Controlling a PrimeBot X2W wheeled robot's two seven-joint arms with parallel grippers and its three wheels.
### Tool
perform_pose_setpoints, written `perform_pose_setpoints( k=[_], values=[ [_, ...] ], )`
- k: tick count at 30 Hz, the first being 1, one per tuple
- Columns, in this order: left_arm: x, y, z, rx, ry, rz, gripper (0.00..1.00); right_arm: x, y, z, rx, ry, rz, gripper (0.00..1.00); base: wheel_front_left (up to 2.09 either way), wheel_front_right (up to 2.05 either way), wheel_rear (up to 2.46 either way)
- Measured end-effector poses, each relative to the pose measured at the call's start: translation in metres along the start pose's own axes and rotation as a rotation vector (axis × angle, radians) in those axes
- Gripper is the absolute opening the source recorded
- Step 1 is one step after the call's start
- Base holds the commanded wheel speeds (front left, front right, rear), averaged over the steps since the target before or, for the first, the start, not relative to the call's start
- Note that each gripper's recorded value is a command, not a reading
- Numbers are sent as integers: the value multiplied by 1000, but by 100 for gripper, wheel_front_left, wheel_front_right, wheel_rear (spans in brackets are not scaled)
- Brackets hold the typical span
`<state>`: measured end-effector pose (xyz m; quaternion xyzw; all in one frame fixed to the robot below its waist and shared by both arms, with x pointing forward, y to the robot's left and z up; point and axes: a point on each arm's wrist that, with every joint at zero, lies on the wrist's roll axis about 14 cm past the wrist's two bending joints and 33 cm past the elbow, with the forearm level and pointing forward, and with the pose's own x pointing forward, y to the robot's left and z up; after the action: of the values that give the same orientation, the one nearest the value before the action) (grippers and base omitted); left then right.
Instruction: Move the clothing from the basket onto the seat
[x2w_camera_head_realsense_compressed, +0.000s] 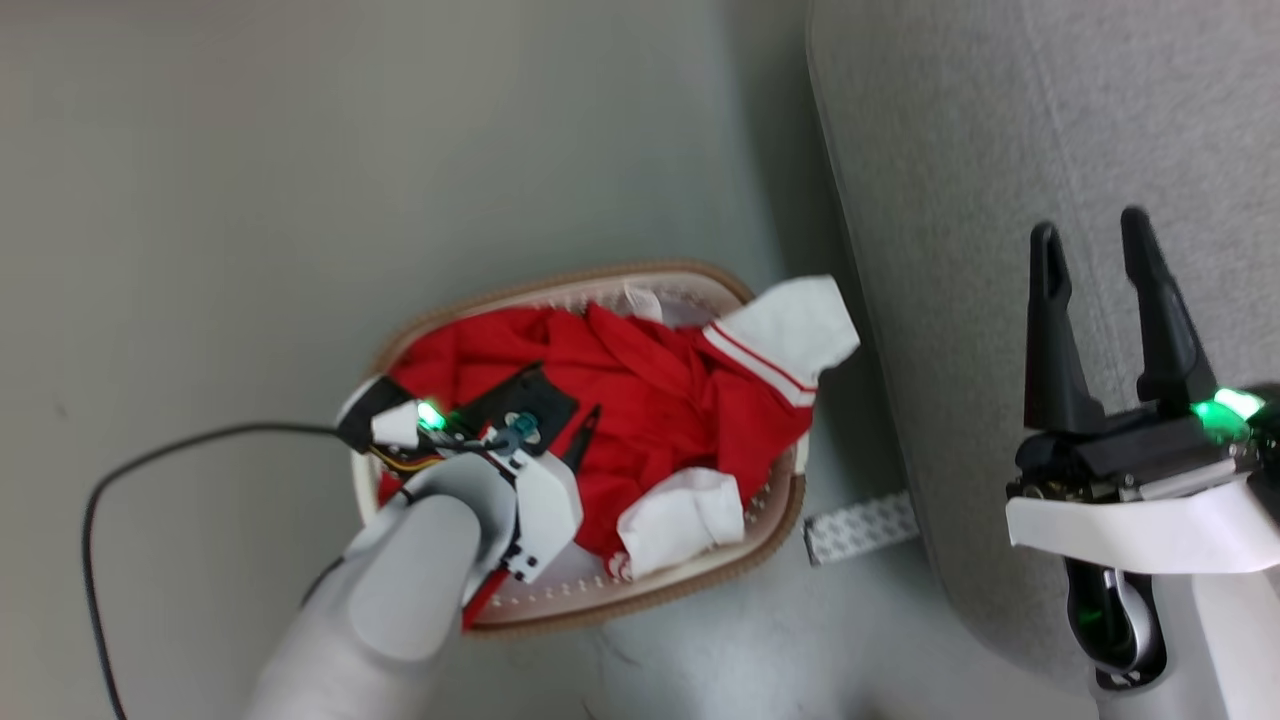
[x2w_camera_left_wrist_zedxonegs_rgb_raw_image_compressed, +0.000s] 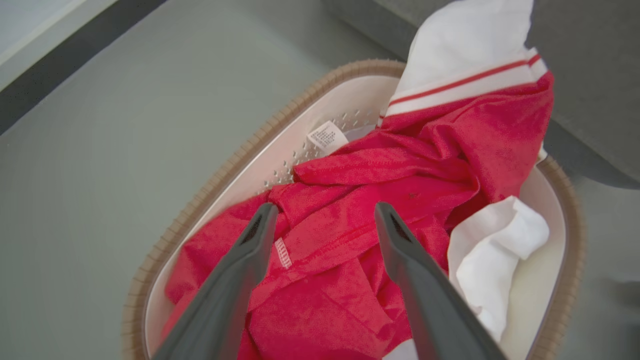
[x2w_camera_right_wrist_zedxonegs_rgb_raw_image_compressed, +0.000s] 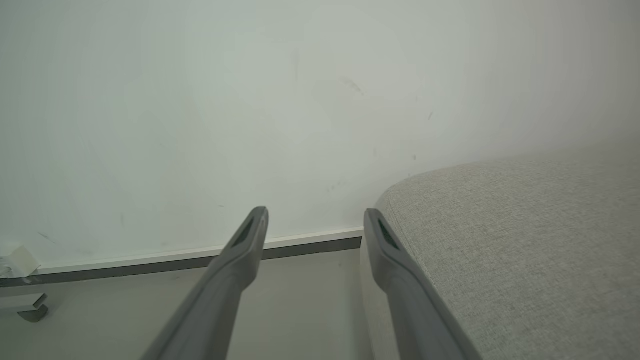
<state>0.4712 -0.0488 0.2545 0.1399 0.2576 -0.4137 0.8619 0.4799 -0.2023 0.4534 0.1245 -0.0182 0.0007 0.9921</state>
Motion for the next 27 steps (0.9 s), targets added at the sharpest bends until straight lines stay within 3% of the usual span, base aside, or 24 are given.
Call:
perform_pose_setpoints(
  k=[10, 20, 21, 22, 23, 24, 27],
  values=[
    [51, -5, -82, 45, 200, -111, 100, 21, -20, -33, 15, 32, -28, 100, 0, 0, 0],
    [87, -10, -124, 38, 249, -142, 100, 23, -37, -74, 33, 106, -66, 100, 0, 0, 0],
    [89, -11, -125, 36, 246, -145, 47, 22, -38, -77, 32, 112, -69, 100, 0, 0, 0],
    [91, -12, -126, 33, 245, -147, 47, 22, -39, -79, 31, 116, -70, 100, 0, 0, 0],
    [91, -13, -126, 22, 242, -147, 17, 22, -39, -80, 32, 119, -71, 100, 0, 0, 0],
    [91, -14, -125, 7, 240, -145, 0, 22, -39, -81, 33, 120, -72, 100, 0, 0, 0],
    [84, -15, -113, -47, 207, -134, 0, 21, -39, -81, 38, 122, -78, 100, 0, 0, 0]
  ],
)
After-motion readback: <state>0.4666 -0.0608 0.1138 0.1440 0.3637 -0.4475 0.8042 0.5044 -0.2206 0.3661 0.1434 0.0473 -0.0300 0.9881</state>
